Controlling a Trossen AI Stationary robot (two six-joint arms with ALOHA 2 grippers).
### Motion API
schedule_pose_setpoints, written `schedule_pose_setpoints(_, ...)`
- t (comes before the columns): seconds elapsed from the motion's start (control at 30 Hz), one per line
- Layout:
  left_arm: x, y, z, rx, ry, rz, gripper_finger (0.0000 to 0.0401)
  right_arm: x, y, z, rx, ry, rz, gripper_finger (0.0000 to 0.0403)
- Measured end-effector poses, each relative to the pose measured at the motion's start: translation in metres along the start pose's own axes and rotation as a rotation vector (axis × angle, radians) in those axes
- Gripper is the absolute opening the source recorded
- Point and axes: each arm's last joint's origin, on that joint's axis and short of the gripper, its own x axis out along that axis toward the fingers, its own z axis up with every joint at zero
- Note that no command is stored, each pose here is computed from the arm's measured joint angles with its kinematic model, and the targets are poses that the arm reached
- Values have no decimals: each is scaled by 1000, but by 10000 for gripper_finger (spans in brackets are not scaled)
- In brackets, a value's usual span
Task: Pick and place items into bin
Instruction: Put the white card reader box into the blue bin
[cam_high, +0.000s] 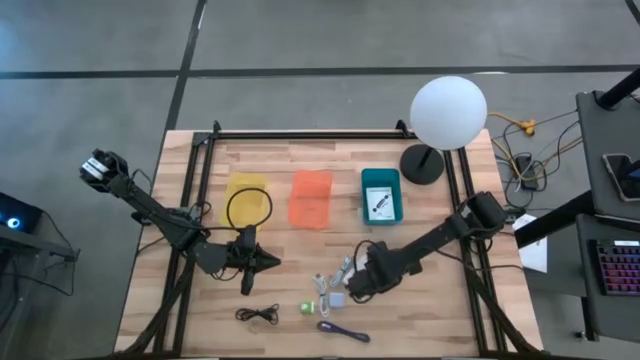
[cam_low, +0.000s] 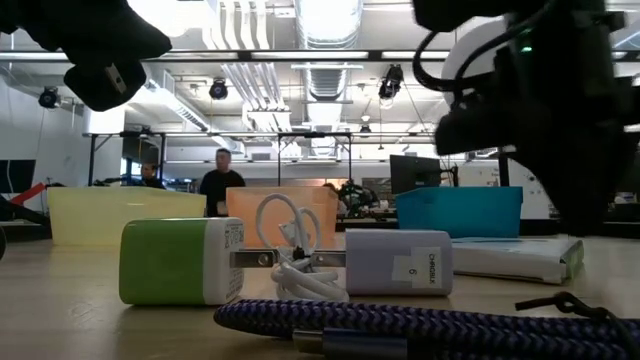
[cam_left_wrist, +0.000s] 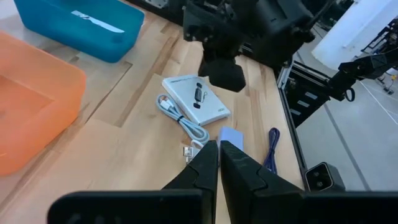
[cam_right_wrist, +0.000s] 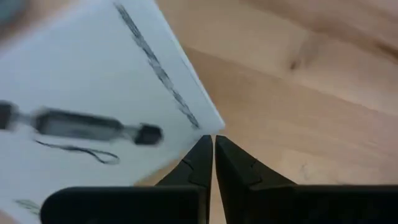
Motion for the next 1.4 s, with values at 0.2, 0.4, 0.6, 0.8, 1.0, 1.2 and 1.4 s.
schedule_pose_setpoints(0.2, 0, 0, 0, 0, 0, 0, 2, 13, 2, -1, -8, 45, 21, 9)
schedule_pose_setpoints(0.4, 0, 0, 0, 0, 0, 1, 2, 14, 7, 12, -30, 14, 60, 9)
schedule_pose_setpoints(0.6, 0, 2, -3, 6, 6, 7, 2, 11, 28, 34, -23, -40, 254, 9)
schedule_pose_setpoints(0.8, 2, 5, -8, 24, 29, 27, 2, -1, 44, 45, -68, -96, 390, 9)
schedule_pose_setpoints(1.0, 19, 6, -18, -22, 151, -50, 2, -16, 42, 29, -84, -103, 438, 9)
schedule_pose_setpoints(1.2, 58, 10, -19, 16, 181, -66, 2, -19, 38, 4, -48, -70, 453, 9)
schedule_pose_setpoints(1.4, 102, 16, -5, 37, 241, -102, 2, -19, 35, -11, 35, -41, 460, 9)
